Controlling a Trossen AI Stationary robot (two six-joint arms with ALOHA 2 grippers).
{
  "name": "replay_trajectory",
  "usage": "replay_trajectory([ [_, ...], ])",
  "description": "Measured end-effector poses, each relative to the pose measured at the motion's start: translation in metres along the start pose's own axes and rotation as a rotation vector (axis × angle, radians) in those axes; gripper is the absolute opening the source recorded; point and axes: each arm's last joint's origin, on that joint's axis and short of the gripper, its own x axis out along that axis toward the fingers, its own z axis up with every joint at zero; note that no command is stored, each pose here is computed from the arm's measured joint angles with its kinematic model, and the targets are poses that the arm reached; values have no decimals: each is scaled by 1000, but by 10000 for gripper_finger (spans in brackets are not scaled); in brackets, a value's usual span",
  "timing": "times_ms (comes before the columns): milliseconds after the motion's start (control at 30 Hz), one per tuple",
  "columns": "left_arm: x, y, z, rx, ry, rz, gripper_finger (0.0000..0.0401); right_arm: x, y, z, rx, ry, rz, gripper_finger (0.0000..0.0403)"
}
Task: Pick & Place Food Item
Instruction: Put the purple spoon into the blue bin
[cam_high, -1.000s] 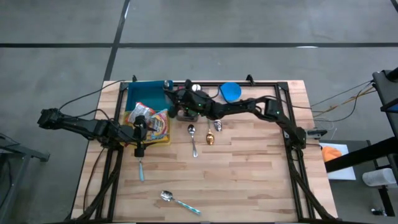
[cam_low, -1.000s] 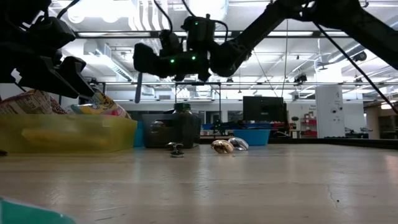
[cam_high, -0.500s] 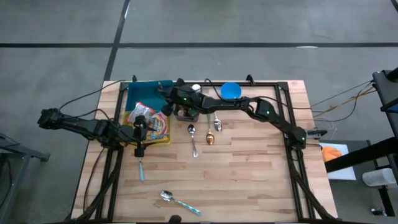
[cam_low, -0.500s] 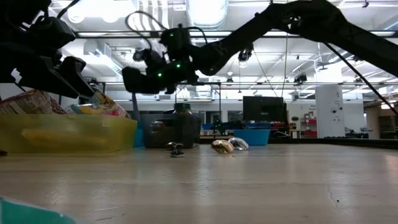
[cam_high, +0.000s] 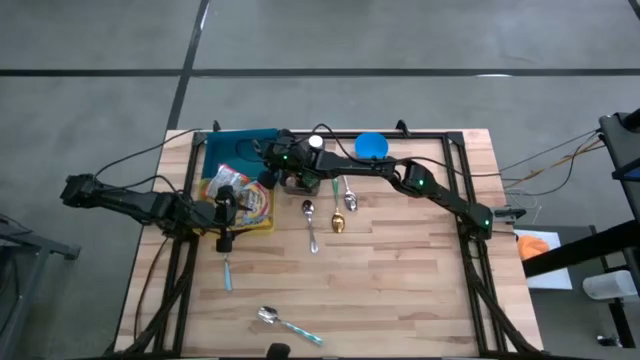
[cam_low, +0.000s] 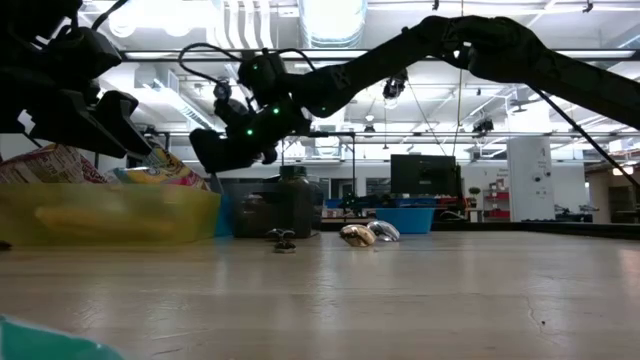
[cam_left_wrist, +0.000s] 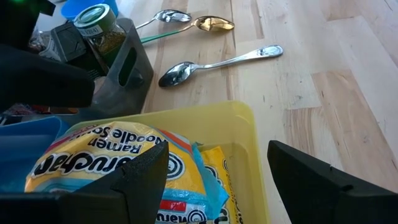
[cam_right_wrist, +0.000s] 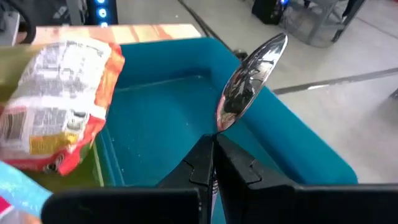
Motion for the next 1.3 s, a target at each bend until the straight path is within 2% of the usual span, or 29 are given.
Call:
replay_trajectory([
  [1000,0,0,0,3,0,0,271,0,0,-4,16,39,6,10],
  [1100,0,0,0,3,0,0,271,0,0,-4,20,38,7,29],
  [1300,0,0,0,3,0,0,271,1,-4,-4,40,38,3,102],
])
